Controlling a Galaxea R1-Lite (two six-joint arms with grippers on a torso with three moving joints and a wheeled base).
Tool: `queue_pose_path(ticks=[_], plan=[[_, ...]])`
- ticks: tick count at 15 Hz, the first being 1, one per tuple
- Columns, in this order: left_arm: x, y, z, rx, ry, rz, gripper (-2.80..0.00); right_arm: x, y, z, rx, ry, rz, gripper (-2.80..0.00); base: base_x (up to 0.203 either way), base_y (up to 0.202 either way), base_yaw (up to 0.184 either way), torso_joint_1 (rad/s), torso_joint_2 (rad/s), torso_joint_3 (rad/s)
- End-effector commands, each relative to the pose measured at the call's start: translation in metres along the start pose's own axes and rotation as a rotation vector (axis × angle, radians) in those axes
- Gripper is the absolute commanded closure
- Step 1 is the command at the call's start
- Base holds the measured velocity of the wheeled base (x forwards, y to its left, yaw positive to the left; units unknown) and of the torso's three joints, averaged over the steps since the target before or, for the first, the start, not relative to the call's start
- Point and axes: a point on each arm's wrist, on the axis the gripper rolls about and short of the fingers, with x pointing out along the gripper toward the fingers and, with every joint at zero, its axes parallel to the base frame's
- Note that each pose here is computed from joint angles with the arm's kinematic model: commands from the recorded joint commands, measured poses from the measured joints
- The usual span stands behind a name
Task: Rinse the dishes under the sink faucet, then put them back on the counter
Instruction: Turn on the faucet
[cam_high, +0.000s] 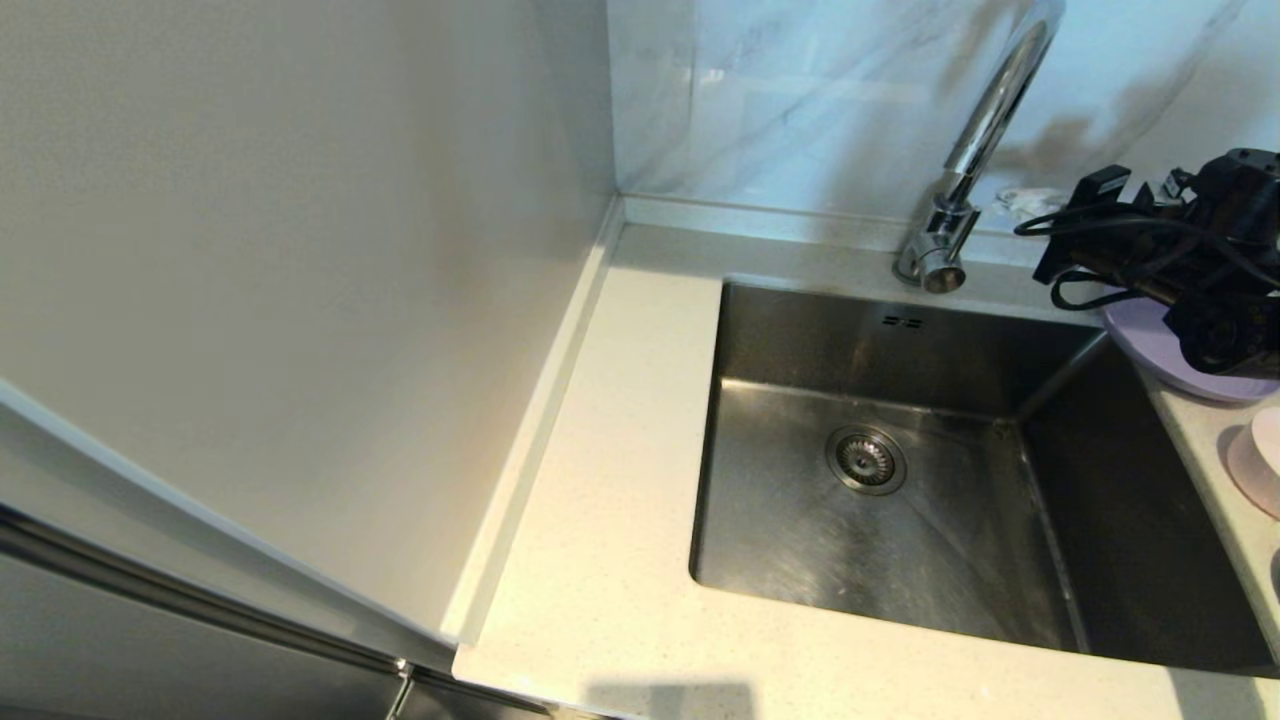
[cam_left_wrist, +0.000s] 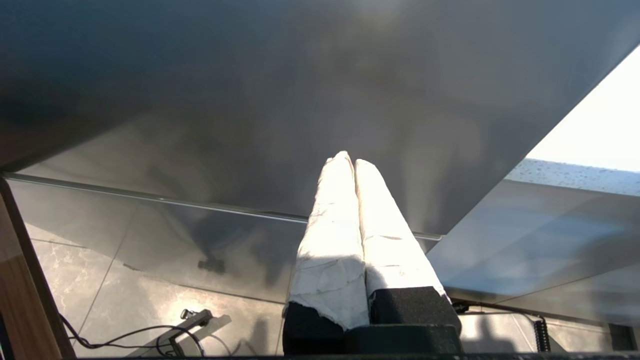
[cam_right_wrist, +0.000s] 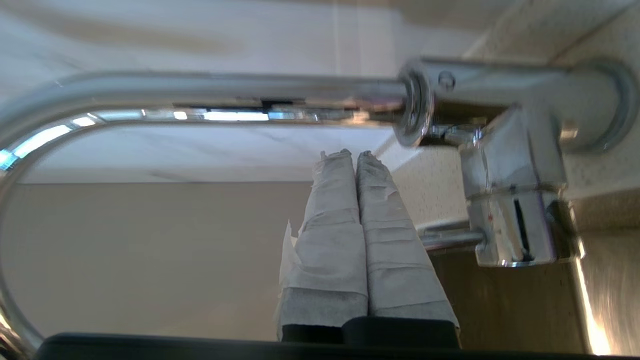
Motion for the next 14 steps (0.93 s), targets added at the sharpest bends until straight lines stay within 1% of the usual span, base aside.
queue_pose_path(ticks=[1,6,10,14], plan=[[0.0,0.0,0.0,0.0,0.0,-0.001,0.0,0.003,0.003,0.0,-0.002,0.007,0.018,0.0,0.0,0.0,0.0,0.0,0.0,0.0],[0.0,0.0,0.0,0.0,0.0,0.0,0.0,0.009,-0.004,-0.007,0.014,0.027,0.008,0.0,0.0,0.0,0.0,0.0,0.0,0.0],[0.0,0.0,0.0,0.0,0.0,0.0,0.0,0.004,-0.003,-0.011,0.031,0.041,-0.005,0.0,0.0,0.0,0.0,0.0,0.0,0.0],[0.0,0.0,0.0,0.0,0.0,0.0,0.0,-0.005,0.002,-0.018,0.055,0.123,-0.016,0.0,0.0,0.0,0.0,0.0,0.0,0.0]])
